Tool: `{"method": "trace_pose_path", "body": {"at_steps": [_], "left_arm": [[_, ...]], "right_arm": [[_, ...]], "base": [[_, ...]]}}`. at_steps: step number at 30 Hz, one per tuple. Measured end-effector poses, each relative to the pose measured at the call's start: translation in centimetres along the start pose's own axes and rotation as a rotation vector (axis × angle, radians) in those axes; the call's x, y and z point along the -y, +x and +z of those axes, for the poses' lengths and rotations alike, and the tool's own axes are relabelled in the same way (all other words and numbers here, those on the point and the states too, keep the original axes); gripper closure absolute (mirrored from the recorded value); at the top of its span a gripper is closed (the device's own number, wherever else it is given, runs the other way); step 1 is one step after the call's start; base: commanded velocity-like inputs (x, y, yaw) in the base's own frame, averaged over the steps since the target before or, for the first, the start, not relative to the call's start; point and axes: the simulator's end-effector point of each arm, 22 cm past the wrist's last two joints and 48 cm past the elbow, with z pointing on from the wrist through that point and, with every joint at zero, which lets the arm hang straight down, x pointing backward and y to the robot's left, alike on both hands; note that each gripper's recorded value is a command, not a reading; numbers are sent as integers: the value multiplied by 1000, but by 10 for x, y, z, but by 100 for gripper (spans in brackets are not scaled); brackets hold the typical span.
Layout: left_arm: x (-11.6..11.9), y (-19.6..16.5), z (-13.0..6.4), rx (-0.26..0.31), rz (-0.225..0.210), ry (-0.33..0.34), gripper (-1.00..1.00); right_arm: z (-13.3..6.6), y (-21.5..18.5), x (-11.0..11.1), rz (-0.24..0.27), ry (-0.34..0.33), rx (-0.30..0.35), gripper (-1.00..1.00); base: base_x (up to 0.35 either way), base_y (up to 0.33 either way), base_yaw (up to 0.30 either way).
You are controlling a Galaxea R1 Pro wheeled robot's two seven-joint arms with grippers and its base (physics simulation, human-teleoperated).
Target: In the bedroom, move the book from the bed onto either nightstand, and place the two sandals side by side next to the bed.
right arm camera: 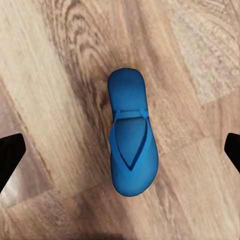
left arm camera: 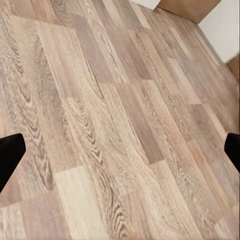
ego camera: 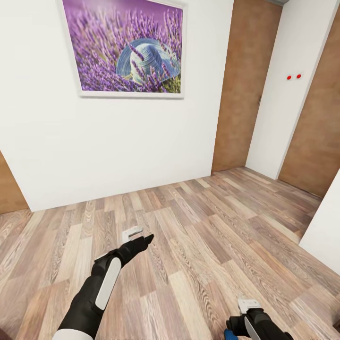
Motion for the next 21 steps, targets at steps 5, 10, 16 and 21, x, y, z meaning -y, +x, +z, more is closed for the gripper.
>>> {"method": "trace_pose_path", "body": {"at_steps": [5, 10, 16, 21], "left_arm": [[1, 9, 2, 3, -7, 31, -100], [3, 18, 4, 6, -9, 67, -100], [-1, 28, 10, -3, -15, 75, -100], [-7, 37, 16, -20, -21, 70, -100]], "right_arm": [[9, 5, 0, -1, 1, 2, -100], [19, 12, 0, -1, 2, 1, -100], [28, 21, 0, -3, 2, -16, -100], [35, 30, -1, -4, 1, -38, -100]], "base": [[0, 0, 0], [0, 0, 0], [0, 0, 0], [0, 0, 0]]}}
